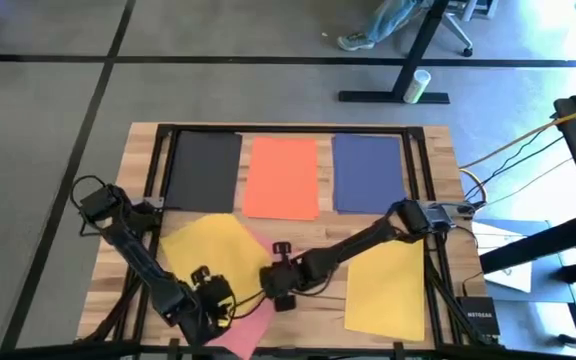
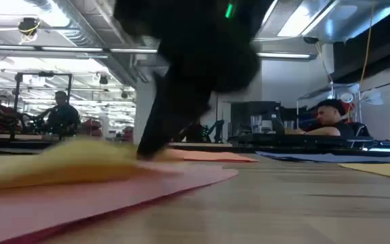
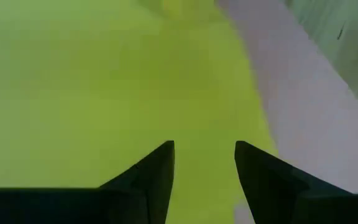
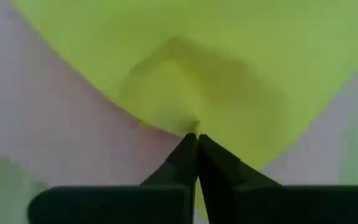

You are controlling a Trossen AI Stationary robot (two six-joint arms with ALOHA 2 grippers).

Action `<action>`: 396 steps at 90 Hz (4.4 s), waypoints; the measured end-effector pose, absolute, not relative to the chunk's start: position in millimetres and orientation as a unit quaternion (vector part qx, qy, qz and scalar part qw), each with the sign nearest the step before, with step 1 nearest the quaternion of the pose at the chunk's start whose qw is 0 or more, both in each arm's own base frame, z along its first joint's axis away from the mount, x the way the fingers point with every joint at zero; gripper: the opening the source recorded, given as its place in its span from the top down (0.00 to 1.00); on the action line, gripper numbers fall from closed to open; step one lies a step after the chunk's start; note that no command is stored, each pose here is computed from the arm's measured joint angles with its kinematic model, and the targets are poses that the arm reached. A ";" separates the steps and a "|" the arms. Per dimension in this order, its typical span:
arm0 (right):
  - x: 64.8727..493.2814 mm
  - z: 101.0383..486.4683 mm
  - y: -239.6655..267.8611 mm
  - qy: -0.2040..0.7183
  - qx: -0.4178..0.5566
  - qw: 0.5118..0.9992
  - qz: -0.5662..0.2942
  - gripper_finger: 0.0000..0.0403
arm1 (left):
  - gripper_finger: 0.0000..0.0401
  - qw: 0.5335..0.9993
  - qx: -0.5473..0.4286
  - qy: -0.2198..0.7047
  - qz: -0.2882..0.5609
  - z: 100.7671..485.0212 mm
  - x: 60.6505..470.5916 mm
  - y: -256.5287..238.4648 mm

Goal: Organize paper
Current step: Stack the yellow on top of the other yellow paper

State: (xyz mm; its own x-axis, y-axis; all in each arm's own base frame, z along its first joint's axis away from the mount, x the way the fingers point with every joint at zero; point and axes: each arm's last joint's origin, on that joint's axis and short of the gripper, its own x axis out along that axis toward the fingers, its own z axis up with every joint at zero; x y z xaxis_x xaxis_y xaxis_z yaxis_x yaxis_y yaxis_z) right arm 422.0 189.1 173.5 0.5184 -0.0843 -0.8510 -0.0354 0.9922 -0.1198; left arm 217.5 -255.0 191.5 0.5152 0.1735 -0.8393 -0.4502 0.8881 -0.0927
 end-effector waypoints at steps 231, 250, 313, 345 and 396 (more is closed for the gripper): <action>119.2 165.4 319.9 0.641 0.270 0.664 -0.273 1.00 | 0.61 0.965 -0.026 0.243 -0.097 118.5 516.0 -133.0; 115.3 154.9 317.2 0.684 0.246 0.641 -0.247 1.00 | 0.61 0.962 -0.027 0.255 -0.096 110.9 515.5 -132.7; 111.0 158.2 315.4 0.720 0.237 0.592 -0.274 0.55 | 0.61 0.956 -0.017 0.262 -0.133 127.5 507.5 -149.7; 126.5 162.4 299.1 0.596 0.197 0.714 -0.310 0.68 | 0.61 0.945 -0.018 0.294 -0.141 125.2 499.4 -162.9; 173.5 150.5 286.2 0.594 0.153 0.763 -0.204 0.72 | 0.61 0.942 0.009 0.295 -0.163 129.1 487.8 -191.6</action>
State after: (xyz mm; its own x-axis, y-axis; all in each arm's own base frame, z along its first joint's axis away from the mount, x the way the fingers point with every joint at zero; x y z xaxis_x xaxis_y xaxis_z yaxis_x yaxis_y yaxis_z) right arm 173.5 286.2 150.5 0.2122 -0.1296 -0.9686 0.4924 0.8703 -0.0086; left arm 487.8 -191.6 129.1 0.7732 -0.3016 -0.5579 0.3125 0.9467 -0.0786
